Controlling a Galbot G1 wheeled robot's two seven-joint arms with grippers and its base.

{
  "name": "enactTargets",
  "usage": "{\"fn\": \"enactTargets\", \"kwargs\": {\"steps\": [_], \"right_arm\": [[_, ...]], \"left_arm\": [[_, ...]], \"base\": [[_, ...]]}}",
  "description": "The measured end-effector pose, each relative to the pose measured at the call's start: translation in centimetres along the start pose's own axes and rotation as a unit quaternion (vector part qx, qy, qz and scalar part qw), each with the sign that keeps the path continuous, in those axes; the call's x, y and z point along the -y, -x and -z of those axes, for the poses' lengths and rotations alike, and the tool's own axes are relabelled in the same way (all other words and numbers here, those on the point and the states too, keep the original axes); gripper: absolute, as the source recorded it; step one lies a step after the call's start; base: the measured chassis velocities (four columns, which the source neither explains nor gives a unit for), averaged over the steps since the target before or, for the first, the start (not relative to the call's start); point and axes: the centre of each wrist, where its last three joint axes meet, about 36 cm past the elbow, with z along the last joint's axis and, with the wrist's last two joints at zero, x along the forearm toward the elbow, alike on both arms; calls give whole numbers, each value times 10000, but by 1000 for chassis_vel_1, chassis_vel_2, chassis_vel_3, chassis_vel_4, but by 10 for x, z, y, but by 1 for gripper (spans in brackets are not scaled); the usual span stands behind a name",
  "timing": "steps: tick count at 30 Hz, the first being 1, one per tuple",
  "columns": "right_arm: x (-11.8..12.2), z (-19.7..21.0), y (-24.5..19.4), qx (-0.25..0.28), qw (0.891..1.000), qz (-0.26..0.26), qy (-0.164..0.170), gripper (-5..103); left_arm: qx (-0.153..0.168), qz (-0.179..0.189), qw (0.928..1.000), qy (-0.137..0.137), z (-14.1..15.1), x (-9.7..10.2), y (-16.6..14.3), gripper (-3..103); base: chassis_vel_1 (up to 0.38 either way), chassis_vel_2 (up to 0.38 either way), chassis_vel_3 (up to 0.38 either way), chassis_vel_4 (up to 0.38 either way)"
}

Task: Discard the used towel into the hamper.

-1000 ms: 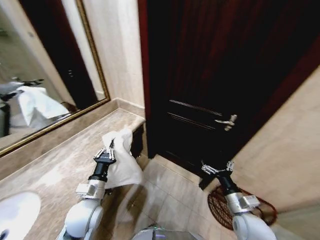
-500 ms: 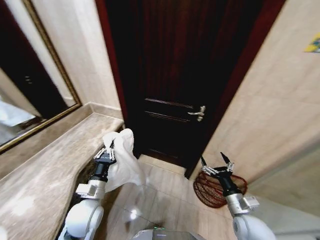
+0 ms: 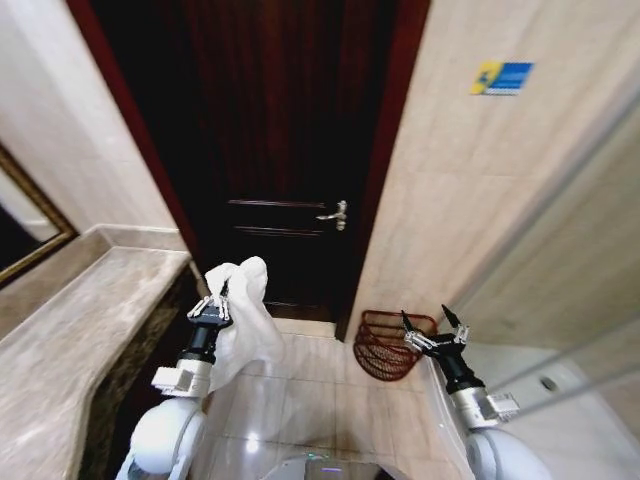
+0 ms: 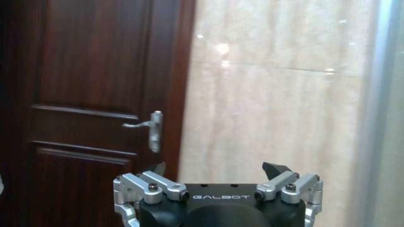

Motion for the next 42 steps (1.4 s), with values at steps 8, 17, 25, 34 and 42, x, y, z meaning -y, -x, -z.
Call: {"fn": "enactTargets", "kwargs": {"steps": [8, 17, 25, 34, 42], "right_arm": [[0, 0, 0, 0, 10000, -3, 0, 100], [0, -1, -1, -4, 10000, -7, -1, 100], [-1, -2, -1, 13, 10000, -13, 3, 100], [-3, -2, 0, 50, 10000, -14, 48, 100], [-3, -1, 1, 60, 10000, -21, 40, 100]], "left_arm": [[0, 7, 10000, 14, -3, 0, 0, 2], [20, 44, 10000, 26, -7, 0, 0, 2], [26, 58, 10000, 24, -7, 0, 1, 2], [148, 33, 9999, -5, -10, 0, 1, 2], [165, 39, 9999, 9, -12, -1, 2, 2]], "base": [[-87, -150, -151, -91], [-85, -155, -156, -92], [-88, -113, -96, -80], [0, 0, 0, 0], [0, 0, 0, 0]]}}
